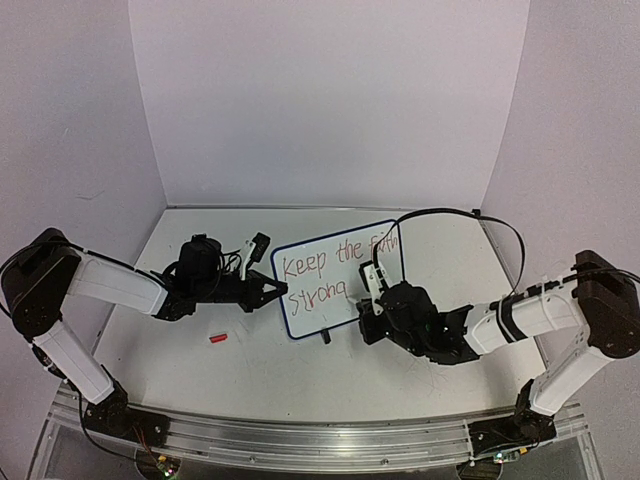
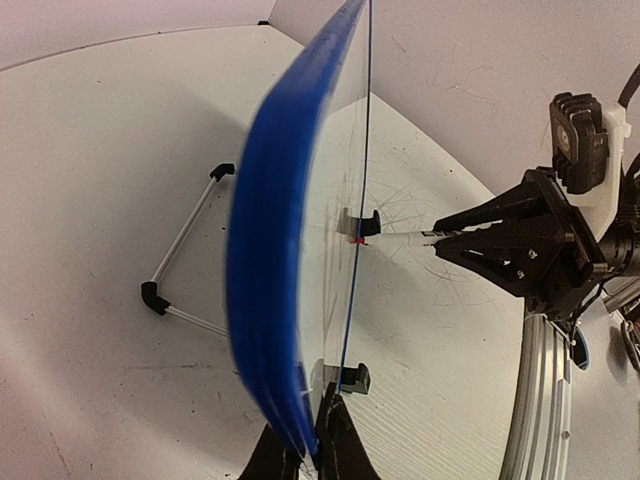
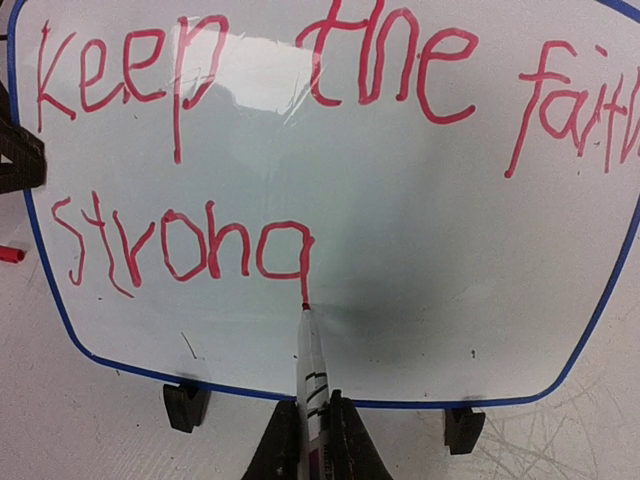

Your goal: Write a sentence on the whiteboard

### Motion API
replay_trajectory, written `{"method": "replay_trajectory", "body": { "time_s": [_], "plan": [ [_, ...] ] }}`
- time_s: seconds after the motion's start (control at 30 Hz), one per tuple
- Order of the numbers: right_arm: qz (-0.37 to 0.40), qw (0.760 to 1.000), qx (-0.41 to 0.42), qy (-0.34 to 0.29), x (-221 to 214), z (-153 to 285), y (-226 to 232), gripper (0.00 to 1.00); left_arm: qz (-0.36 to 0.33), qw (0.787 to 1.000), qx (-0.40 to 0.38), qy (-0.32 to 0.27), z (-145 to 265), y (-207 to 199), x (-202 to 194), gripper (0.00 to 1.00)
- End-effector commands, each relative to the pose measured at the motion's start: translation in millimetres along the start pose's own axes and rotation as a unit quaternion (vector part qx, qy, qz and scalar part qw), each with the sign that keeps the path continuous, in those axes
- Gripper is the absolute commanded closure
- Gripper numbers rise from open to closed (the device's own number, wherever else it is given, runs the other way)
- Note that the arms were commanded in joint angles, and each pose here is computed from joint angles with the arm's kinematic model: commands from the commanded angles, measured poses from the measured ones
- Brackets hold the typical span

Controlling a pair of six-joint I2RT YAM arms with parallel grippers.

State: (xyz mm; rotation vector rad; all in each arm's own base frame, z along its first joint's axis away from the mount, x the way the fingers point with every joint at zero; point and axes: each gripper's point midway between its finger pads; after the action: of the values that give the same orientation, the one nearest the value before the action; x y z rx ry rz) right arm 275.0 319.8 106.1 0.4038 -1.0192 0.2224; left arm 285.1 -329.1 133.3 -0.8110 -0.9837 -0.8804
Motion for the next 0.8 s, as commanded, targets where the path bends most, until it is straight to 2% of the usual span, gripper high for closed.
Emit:
{"method": "replay_trajectory", "body": {
  "time_s": [0.0,0.77],
  "plan": [
    [-0.004,1.0,0.005,0.008,-6.5,1.6,2.8,1.0,-0.02,0.995,0.088,0.04,8.4,34.5,-21.9,1.0],
    [-0.007,0.999,0.032,-0.013,14.1,-6.9,29.6,1.0,-0.017,0.995,0.085,0.04,8.0,33.9,-21.7,1.0]
  ]
}}
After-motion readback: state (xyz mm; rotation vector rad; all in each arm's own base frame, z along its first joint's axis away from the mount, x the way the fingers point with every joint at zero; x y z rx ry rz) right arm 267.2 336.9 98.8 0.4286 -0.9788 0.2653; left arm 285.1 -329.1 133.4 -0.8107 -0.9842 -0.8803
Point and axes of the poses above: each gripper's point midway between its finger pads, its own z axis back along the fingers, its own y axis along the line the jaws close on, x = y × z, and after that the axes turned 15 degrees about -z, right-handed
